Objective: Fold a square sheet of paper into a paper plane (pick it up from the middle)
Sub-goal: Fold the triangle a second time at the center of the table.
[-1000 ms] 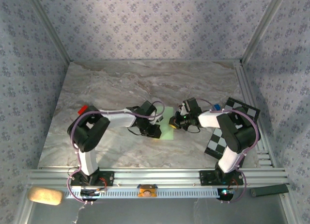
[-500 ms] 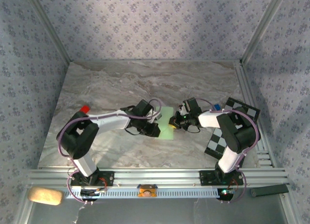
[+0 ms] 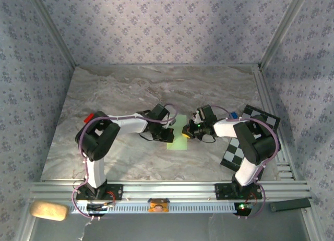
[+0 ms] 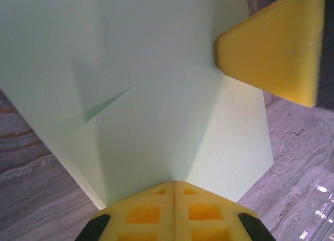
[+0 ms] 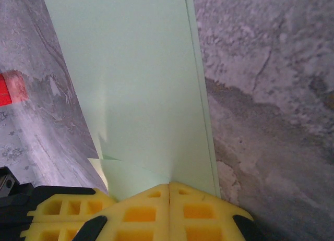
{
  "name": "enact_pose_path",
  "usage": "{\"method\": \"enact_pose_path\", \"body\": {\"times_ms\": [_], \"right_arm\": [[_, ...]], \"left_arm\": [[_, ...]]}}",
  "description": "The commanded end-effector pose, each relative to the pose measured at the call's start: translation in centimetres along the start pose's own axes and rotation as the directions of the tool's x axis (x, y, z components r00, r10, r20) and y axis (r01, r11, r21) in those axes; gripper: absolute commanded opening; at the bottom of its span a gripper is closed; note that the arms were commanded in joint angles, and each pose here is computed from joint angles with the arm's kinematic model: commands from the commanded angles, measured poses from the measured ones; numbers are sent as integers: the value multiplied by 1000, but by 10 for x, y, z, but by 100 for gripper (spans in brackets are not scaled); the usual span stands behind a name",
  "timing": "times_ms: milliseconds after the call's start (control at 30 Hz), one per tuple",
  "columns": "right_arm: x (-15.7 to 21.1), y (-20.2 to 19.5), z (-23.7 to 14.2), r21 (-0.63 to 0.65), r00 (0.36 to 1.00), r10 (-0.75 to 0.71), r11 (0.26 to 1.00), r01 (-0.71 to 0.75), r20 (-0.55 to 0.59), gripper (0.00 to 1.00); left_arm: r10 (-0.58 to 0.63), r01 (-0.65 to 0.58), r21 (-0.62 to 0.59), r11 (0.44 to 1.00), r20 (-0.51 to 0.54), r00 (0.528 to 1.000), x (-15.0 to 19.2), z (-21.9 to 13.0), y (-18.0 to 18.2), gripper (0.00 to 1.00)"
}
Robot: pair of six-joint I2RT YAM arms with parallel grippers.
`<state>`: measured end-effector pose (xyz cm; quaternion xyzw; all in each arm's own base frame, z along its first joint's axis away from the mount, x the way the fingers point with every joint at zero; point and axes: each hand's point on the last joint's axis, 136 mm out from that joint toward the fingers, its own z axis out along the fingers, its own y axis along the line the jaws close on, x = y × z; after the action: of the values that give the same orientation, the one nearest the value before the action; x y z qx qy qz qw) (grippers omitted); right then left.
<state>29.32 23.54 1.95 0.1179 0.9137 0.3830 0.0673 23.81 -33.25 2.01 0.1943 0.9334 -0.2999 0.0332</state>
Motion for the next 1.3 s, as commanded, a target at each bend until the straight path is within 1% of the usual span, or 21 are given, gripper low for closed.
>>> {"method": "enact_pose_path", "body": {"times_ms": [0,167,300,400,467,533,667,833,1000,1100,1167,1267], "right_arm": [[-3,-7,-1,59,1000,-10,998,9,14,0],[2,22,-6,-19,996,-90,996,90,3,2],[16,27,-3,-27,992,-122,992,121,-20,2],[25,23,3,-26,993,-109,994,107,-50,2],[28,8,7,21,995,-79,997,80,-62,2],[26,-8,8,54,998,-36,998,38,-52,2],[5,-23,2,54,1000,20,998,-21,17,2],[-29,-25,-12,35,994,43,998,-47,103,3],[-53,-16,-24,21,989,35,999,-38,142,5],[-51,-6,-36,43,989,-18,999,11,147,6],[-46,-4,-46,88,987,-58,995,45,150,6],[-34,-3,-56,123,987,-85,990,69,136,8]], "left_arm": [[-28,27,-37,999,-38,999,16,6,14,2],[-72,71,-43,997,-26,997,24,14,23,0],[-79,78,-52,996,-14,997,24,12,25,0],[-77,76,-55,996,-14,997,23,12,25,0],[-75,74,-54,996,-14,997,22,12,24,0],[-74,74,-49,996,-10,997,21,11,23,0],[-88,89,-55,995,11,996,21,13,22,0],[-119,120,-56,991,18,993,25,15,24,0],[-131,132,-40,990,37,991,25,18,18,0],[-105,109,-34,993,103,989,11,9,6,5],[-82,85,-14,996,159,984,-6,-4,-7,13],[-20,21,-5,1000,217,976,-32,-28,-27,20]]}}
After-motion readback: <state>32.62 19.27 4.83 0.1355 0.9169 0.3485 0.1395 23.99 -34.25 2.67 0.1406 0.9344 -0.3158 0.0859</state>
